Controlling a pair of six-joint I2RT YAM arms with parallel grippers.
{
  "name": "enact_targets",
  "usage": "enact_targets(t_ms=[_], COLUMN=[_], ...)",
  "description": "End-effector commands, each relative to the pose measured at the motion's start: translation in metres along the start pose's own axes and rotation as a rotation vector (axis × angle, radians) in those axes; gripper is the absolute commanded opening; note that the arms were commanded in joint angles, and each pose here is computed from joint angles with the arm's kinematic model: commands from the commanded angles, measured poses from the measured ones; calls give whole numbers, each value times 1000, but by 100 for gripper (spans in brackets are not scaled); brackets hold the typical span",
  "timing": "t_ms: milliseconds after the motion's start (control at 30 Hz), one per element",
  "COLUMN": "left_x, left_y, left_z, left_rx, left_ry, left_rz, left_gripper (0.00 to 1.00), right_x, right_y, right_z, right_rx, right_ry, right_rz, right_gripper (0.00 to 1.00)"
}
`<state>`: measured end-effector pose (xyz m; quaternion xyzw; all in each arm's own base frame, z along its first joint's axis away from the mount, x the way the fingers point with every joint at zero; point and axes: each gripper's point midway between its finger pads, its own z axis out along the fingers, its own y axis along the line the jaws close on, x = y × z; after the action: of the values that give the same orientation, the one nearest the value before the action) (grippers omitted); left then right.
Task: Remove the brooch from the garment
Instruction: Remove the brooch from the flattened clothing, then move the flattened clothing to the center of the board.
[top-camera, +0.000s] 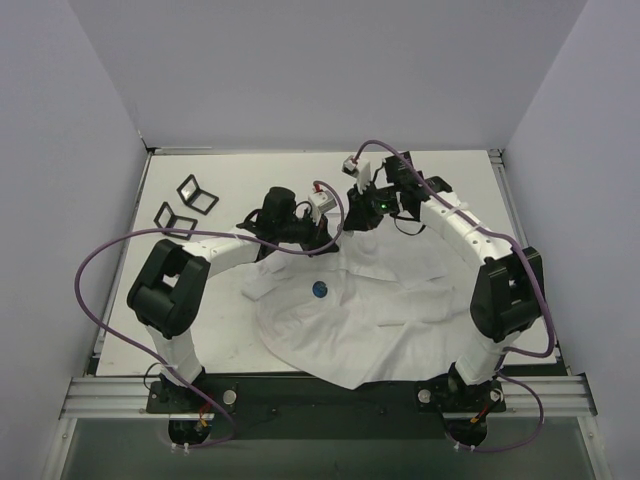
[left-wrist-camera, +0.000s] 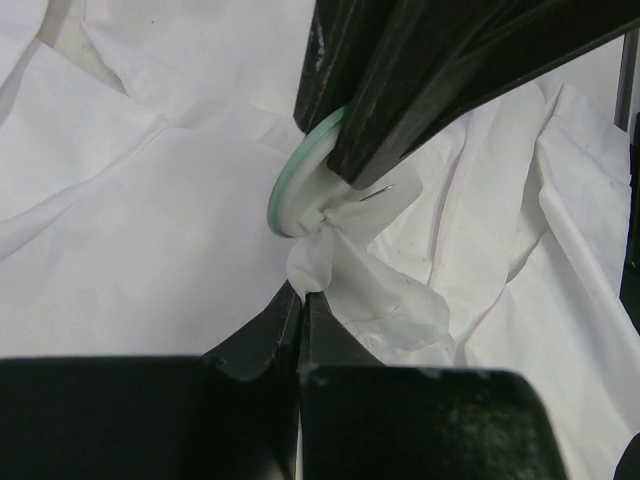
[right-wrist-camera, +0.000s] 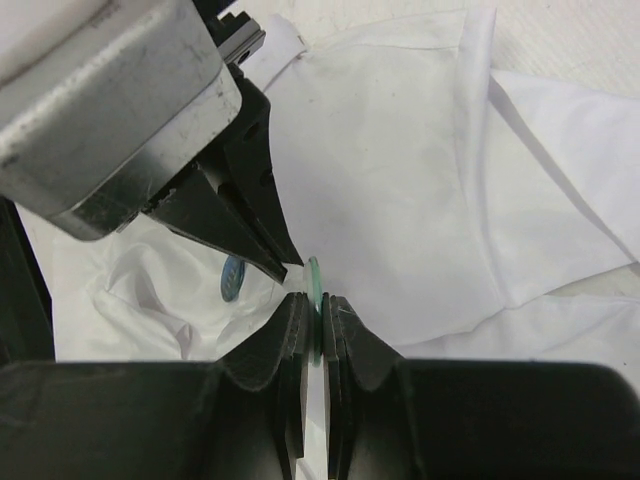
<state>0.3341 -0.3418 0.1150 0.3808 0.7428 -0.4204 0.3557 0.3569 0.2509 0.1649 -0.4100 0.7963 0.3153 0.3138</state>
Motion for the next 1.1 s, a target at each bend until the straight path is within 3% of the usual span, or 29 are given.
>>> enact_targets(t_ms=[0,567,900,1067], left_x=[-26,-31,-41,-45], left_y=[-9,7,94,123], left_z=[-6,-9,-44,-56], left_rx=[13,-77,-491,-582], left_ry=[-68,-73,-84,-81], left_rz=[60,52,-15,-44], left_gripper=[0,0,0,0], right_x=[-11,-25,-34,-21], right_y=[-9,-54,-82,-81], right_z=[11,24,-38,-62], right_rx=[48,226,314,316], right_ry=[-41,-96,-171,-178], right_rz=[-14,77,159,178], right_gripper=[0,0,0,0])
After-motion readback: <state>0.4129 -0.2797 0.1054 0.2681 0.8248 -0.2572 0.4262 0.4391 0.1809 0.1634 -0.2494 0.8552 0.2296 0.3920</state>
